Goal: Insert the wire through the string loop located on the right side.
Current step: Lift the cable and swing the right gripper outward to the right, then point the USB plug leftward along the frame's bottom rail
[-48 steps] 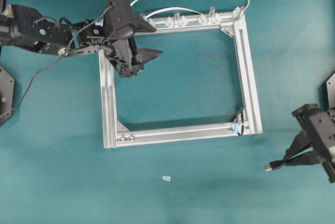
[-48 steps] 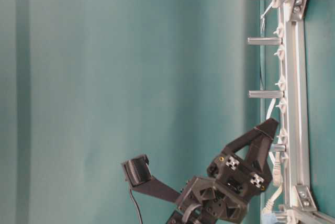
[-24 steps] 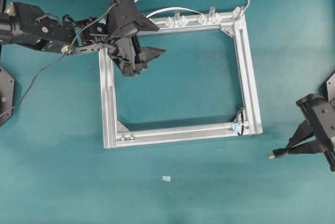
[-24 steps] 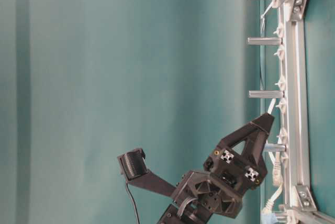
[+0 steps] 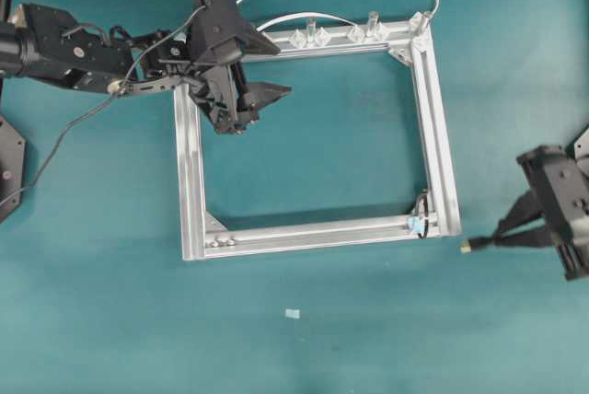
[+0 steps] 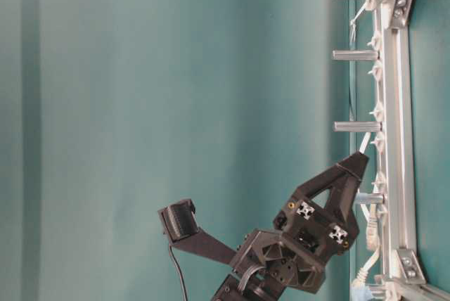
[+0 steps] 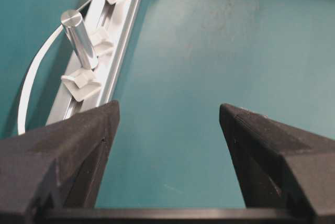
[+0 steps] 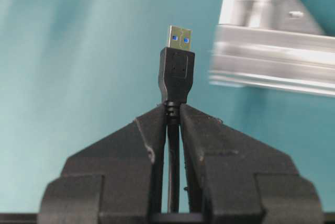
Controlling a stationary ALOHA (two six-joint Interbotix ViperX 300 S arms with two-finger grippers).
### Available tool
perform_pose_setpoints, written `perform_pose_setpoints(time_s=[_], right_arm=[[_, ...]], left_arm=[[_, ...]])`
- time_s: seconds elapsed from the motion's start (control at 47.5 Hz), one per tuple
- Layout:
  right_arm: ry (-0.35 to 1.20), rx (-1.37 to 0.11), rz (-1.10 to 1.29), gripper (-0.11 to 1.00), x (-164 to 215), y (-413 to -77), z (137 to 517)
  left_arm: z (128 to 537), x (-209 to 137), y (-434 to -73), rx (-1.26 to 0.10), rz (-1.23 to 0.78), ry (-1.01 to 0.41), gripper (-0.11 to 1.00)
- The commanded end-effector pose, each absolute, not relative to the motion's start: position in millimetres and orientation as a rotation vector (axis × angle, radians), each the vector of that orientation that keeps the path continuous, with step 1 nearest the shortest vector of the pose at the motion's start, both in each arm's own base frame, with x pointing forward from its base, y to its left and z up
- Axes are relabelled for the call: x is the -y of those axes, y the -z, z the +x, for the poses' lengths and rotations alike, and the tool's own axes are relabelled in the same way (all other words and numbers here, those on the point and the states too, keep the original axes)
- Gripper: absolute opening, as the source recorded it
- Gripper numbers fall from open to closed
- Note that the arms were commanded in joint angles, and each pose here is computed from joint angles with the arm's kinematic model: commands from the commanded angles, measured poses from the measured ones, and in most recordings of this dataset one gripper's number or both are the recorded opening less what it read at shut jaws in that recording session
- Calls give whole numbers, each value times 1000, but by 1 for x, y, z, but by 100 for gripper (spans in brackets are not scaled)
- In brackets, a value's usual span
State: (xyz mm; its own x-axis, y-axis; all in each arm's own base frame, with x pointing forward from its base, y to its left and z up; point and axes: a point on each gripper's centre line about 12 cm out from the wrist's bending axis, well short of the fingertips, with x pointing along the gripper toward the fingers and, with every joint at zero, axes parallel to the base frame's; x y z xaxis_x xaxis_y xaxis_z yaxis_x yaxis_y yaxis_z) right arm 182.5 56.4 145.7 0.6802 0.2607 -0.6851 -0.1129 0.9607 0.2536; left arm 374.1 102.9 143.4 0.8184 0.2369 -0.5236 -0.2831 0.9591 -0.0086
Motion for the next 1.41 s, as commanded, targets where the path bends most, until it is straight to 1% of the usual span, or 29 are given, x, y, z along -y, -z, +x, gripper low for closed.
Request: perform_pose_setpoints(time_s=[0.0,0.4,1.389], right_arm=[[-187,-765,189,12,-50,-154,190],[-79,-746,152,12,-19,-159,187],[-71,-756,168,12,-18,-162,184]], left_arm=[[379,-105,-156,-506,-81,-279,80],[379,-107,-156,-505,-82,-284,80],[378,-107,-158,-500,-82,-284,80]])
